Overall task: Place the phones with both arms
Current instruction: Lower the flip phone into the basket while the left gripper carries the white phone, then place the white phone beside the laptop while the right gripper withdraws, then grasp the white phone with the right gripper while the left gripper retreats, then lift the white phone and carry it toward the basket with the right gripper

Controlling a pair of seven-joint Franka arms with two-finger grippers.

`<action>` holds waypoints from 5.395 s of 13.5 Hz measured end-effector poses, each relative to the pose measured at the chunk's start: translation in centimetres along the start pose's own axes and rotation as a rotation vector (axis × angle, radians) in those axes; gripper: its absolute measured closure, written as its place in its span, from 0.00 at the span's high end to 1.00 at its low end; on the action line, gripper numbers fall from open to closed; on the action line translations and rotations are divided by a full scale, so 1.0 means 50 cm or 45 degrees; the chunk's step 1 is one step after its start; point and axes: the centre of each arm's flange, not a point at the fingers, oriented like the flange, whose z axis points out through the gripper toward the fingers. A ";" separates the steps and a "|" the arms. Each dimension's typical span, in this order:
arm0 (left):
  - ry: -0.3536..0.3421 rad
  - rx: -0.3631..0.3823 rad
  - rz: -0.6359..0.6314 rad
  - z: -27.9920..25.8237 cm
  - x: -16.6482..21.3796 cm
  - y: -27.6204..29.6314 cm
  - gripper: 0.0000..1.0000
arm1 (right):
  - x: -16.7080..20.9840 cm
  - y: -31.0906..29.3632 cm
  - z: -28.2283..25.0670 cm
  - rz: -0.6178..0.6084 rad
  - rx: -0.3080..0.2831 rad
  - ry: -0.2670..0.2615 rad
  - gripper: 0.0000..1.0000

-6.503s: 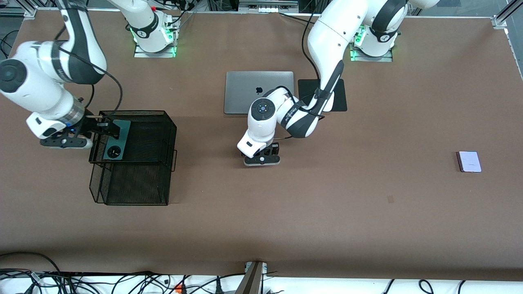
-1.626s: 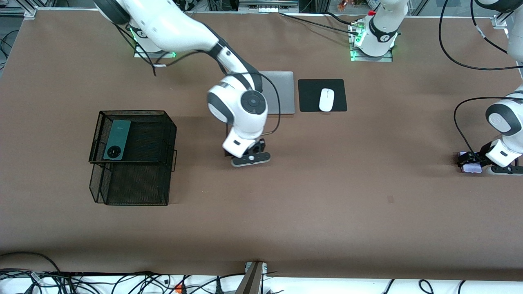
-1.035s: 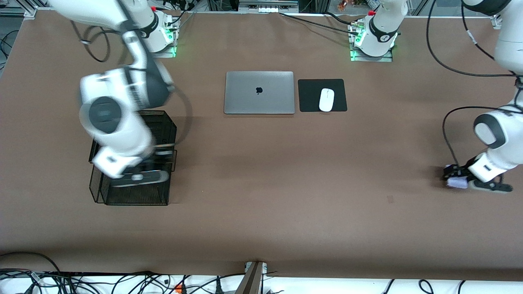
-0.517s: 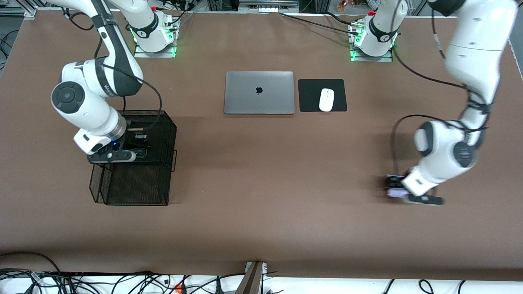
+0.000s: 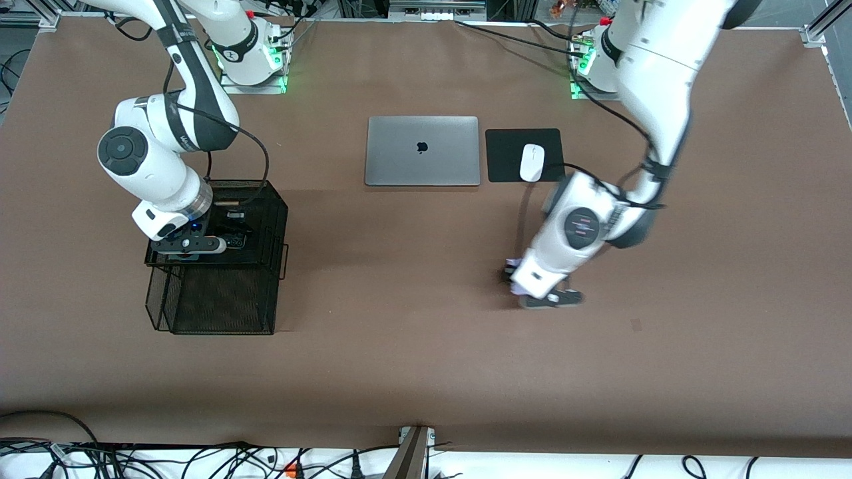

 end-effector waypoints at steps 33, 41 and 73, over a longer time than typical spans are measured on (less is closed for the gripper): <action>0.011 0.257 -0.092 -0.420 0.182 -0.223 1.00 | 0.105 -0.428 -0.191 0.425 0.141 -0.059 1.00; -0.052 0.105 0.035 -0.755 0.133 -0.593 1.00 | -0.021 -0.815 0.110 -0.004 0.134 0.151 1.00; -0.116 0.053 0.147 -0.831 -0.009 -0.566 1.00 | -0.042 -0.837 0.313 -0.398 -0.002 0.181 1.00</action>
